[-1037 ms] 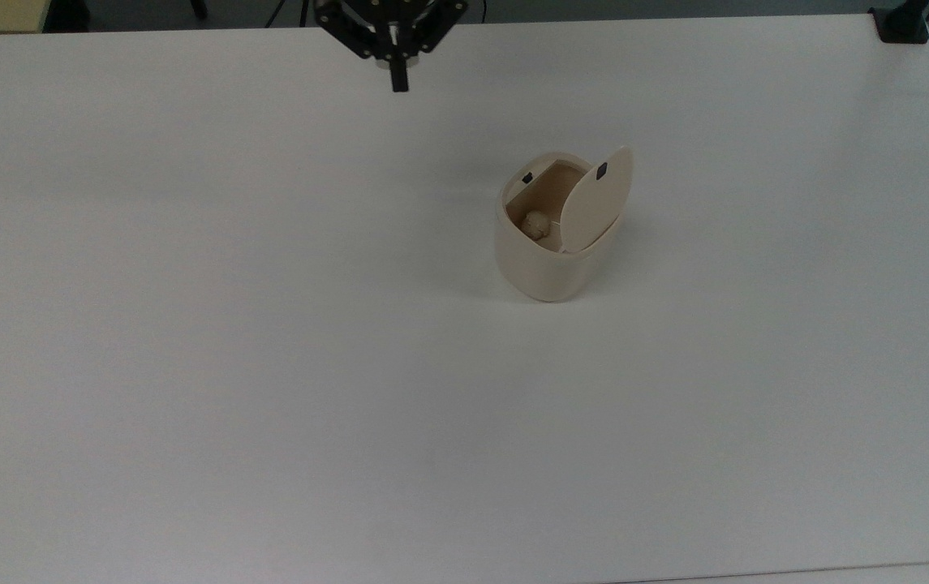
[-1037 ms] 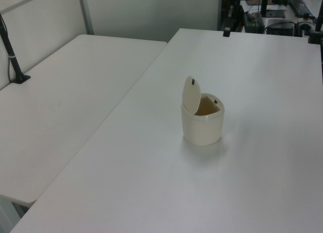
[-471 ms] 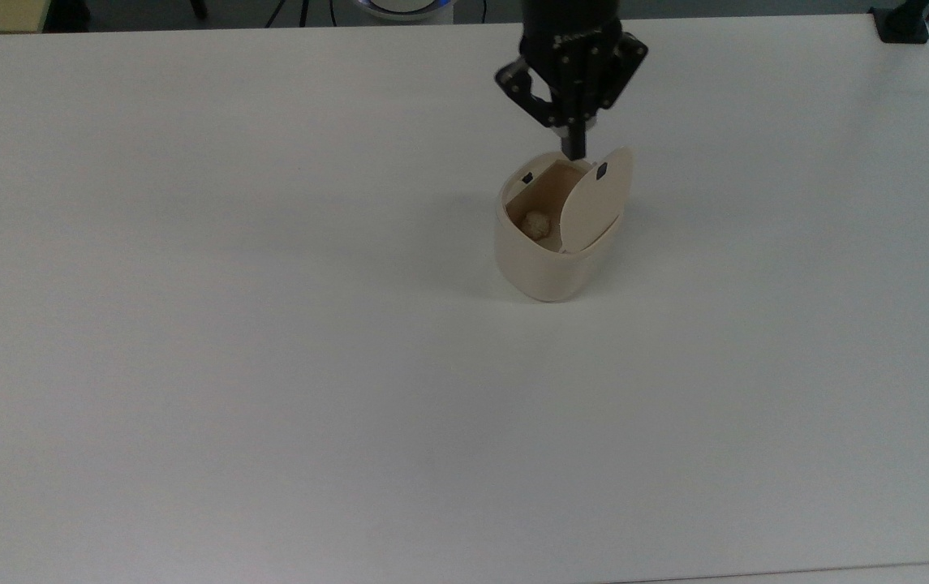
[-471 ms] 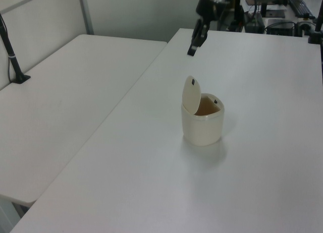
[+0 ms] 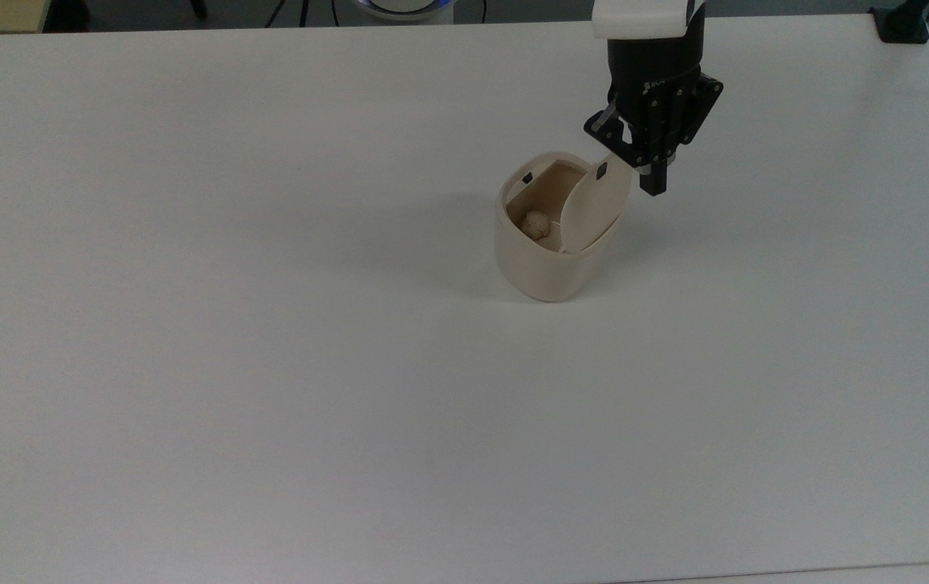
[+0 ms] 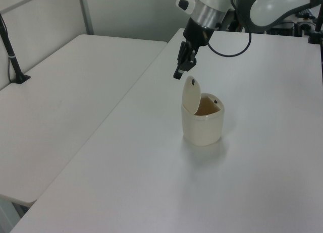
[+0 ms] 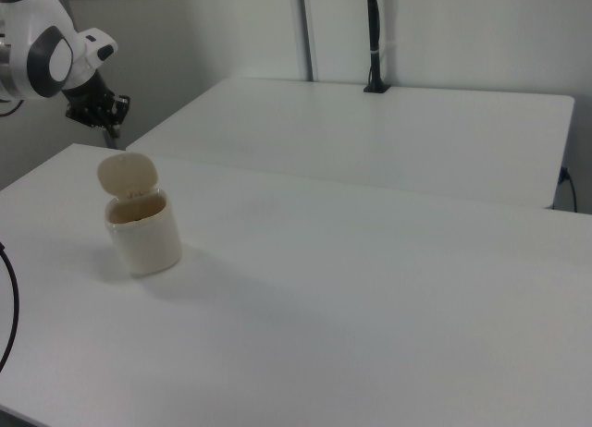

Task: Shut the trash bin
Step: 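Push the raised lid down onto the bin opening with the gripper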

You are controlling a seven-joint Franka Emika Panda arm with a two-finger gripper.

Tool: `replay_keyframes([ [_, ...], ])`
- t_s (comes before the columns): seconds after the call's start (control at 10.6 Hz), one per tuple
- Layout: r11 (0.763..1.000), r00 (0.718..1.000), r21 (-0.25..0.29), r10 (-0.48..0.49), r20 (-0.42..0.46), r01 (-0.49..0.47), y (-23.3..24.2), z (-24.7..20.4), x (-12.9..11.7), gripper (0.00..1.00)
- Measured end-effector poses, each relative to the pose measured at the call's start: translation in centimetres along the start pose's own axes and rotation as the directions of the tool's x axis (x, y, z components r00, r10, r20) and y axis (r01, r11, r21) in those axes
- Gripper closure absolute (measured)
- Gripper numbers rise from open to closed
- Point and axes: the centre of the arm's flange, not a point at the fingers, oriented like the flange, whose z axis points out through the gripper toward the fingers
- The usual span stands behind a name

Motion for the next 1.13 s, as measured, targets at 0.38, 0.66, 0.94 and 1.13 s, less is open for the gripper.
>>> replay_keyframes([
  [0.38,0.993,0.984,-0.059,-0.088,0.153,0.098,0.6,1.8,-1.6,0.99],
  [0.66,0.985,0.932,-0.026,-0.155,0.328,0.173,1.4,2.5,-3.9,0.99],
  [0.94,0.979,0.894,-0.029,-0.17,0.414,0.2,1.8,3.7,-5.3,0.99],
  [1.13,0.979,0.876,-0.022,-0.173,0.45,0.204,1.8,5.6,-6.2,0.99],
])
